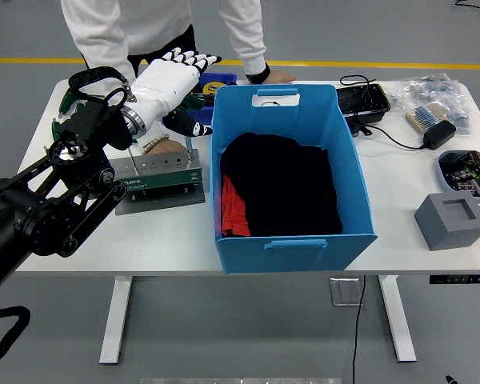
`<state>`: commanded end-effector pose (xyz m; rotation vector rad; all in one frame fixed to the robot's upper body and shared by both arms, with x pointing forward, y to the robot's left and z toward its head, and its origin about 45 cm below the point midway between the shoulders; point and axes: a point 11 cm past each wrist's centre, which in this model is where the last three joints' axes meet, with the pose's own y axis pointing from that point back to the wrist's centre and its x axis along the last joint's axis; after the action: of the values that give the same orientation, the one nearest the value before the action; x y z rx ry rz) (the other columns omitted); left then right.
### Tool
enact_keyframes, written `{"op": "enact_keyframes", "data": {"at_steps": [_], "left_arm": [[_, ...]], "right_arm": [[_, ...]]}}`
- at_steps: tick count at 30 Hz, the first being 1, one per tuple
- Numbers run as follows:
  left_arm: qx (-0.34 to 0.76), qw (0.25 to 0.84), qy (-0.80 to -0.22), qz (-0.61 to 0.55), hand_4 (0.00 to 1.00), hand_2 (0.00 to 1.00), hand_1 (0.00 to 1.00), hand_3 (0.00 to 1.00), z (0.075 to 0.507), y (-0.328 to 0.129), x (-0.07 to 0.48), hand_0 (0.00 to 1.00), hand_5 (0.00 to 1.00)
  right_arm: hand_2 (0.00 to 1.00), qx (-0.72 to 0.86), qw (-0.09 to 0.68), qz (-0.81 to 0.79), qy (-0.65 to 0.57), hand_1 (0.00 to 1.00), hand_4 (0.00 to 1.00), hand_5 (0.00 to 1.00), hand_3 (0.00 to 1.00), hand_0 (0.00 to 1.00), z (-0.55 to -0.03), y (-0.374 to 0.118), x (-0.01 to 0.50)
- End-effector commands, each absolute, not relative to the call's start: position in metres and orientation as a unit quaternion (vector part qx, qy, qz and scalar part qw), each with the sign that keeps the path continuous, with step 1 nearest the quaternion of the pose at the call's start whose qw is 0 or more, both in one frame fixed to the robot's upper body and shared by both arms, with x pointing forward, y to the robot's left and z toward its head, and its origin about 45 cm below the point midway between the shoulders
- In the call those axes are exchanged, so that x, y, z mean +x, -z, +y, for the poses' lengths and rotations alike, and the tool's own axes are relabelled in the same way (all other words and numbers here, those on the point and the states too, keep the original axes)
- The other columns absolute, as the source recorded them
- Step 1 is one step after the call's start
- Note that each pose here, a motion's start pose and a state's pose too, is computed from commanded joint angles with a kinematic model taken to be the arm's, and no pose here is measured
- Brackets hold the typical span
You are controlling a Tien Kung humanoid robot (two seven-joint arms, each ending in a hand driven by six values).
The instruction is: Lift tool from toolbox,place it in box,lift tool from toolbox,place it in box
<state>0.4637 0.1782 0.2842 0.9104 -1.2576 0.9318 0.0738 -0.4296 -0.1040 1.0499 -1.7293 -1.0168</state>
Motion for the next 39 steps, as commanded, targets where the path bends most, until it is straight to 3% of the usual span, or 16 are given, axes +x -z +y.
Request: {"op": "enact_keyframes", "data": {"at_steps": [2,3,9,10,15,16,21,22,27,28,32,33,39], "left_arm": [[0.405,0.616,-0.404,-0.541,0.998,0.948,0.976,0.935,0.180,-0.281,0.468,0.980,0.326],[0.410,0.616,-0.405,-0.537,0.998,0.845,0.878,0.834,0.181,-0.280,0.471,0.887,0.347],[0.434,0.612,-0.407,-0.520,0.998,0.845,0.878,0.834,0.191,-0.271,0.481,0.887,0.347],[0.439,0.611,-0.408,-0.517,0.998,0.742,0.755,0.736,0.194,-0.270,0.482,0.823,0.375],[0.452,0.608,-0.410,-0.508,0.998,0.742,0.755,0.736,0.201,-0.263,0.487,0.823,0.375],[0.454,0.607,-0.411,-0.506,0.998,0.643,0.642,0.671,0.202,-0.262,0.488,0.750,0.434],[0.464,0.604,-0.411,-0.502,0.998,0.643,0.642,0.671,0.206,-0.255,0.491,0.750,0.434],[0.465,0.603,-0.412,-0.501,0.998,0.546,0.551,0.606,0.207,-0.254,0.491,0.686,0.488],[0.472,0.599,-0.412,-0.500,0.998,0.546,0.551,0.606,0.209,-0.251,0.493,0.686,0.488],[0.473,0.598,-0.411,-0.500,0.998,0.442,0.456,0.528,0.209,-0.251,0.493,0.626,0.526],[0.477,0.589,-0.419,-0.500,0.998,0.442,0.456,0.528,0.213,-0.253,0.496,0.626,0.526],[0.477,0.587,-0.422,-0.500,0.998,0.364,0.360,0.403,0.214,-0.254,0.496,0.553,0.548],[0.482,0.576,-0.433,-0.498,0.998,0.364,0.360,0.403,0.220,-0.257,0.500,0.553,0.548]], "right_arm": [[0.794,0.421,0.426,-0.689,0.407,0.740,0.856,0.774,0.637,0.736,-0.429,0.104,0.073],[0.793,0.422,0.427,-0.688,0.407,0.739,0.855,0.773,0.637,0.735,-0.428,0.105,0.073],[0.793,0.424,0.430,-0.686,0.406,0.739,0.855,0.773,0.637,0.735,-0.427,0.105,0.073],[0.790,0.424,0.429,-0.687,0.406,0.736,0.855,0.772,0.637,0.735,-0.427,0.105,0.073],[0.790,0.424,0.431,-0.686,0.405,0.736,0.855,0.772,0.637,0.735,-0.427,0.105,0.072],[0.790,0.424,0.432,-0.685,0.405,0.731,0.855,0.771,0.636,0.734,-0.427,0.105,0.072],[0.790,0.425,0.435,-0.683,0.405,0.731,0.855,0.771,0.636,0.734,-0.427,0.106,0.071],[0.788,0.425,0.435,-0.683,0.405,0.731,0.854,0.770,0.637,0.734,-0.426,0.106,0.071],[0.788,0.426,0.436,-0.682,0.405,0.731,0.854,0.770,0.637,0.734,-0.426,0.106,0.071],[0.787,0.426,0.437,-0.682,0.405,0.730,0.855,0.766,0.637,0.733,-0.426,0.106,0.071],[0.787,0.427,0.437,-0.682,0.403,0.730,0.855,0.766,0.637,0.733,-0.427,0.105,0.072],[0.786,0.427,0.437,-0.682,0.402,0.730,0.855,0.765,0.636,0.732,-0.427,0.105,0.073],[0.786,0.427,0.438,-0.684,0.399,0.730,0.855,0.765,0.636,0.732,-0.428,0.104,0.075]]}}
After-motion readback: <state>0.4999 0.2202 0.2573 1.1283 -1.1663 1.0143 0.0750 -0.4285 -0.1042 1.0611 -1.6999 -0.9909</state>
